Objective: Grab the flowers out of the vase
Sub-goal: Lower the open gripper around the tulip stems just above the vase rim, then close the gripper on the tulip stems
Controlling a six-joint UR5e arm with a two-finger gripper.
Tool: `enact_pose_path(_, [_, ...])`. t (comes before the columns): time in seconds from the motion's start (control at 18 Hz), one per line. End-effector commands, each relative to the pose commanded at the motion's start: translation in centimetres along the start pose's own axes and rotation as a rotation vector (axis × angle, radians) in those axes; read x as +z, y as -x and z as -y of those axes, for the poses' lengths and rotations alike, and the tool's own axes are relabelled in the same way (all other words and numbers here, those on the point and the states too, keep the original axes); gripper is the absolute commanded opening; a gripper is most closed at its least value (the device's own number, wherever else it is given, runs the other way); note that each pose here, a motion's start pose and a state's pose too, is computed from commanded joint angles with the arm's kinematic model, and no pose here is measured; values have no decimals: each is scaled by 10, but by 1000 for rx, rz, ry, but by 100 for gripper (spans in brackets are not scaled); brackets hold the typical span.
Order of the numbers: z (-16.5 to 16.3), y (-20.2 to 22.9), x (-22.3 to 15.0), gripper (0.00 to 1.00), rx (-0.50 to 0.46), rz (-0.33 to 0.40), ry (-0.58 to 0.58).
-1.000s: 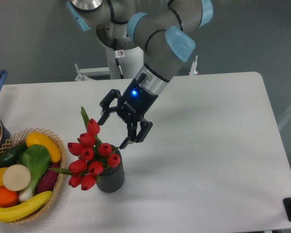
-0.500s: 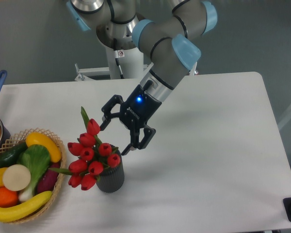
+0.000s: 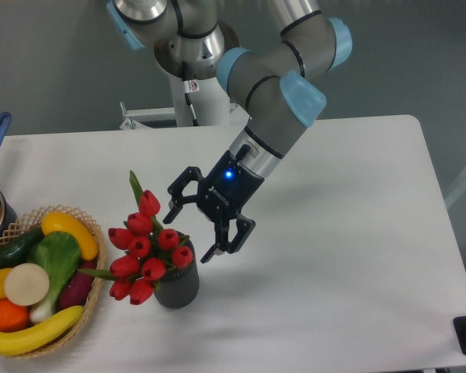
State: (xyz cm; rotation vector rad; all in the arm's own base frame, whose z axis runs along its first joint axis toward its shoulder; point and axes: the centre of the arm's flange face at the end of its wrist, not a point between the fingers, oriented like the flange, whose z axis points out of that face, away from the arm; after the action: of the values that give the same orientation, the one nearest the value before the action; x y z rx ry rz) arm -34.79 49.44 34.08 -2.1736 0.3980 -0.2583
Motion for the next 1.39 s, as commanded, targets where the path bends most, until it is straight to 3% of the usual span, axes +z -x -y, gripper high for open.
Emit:
enact_pose_path(0.28, [2,-4,10,100,25,-13,10])
enact_pose_path(0.44, [6,-9,23,100,87,-26,6])
enact_pose_path(1.39, [8,-18,39,100,92,-56,6])
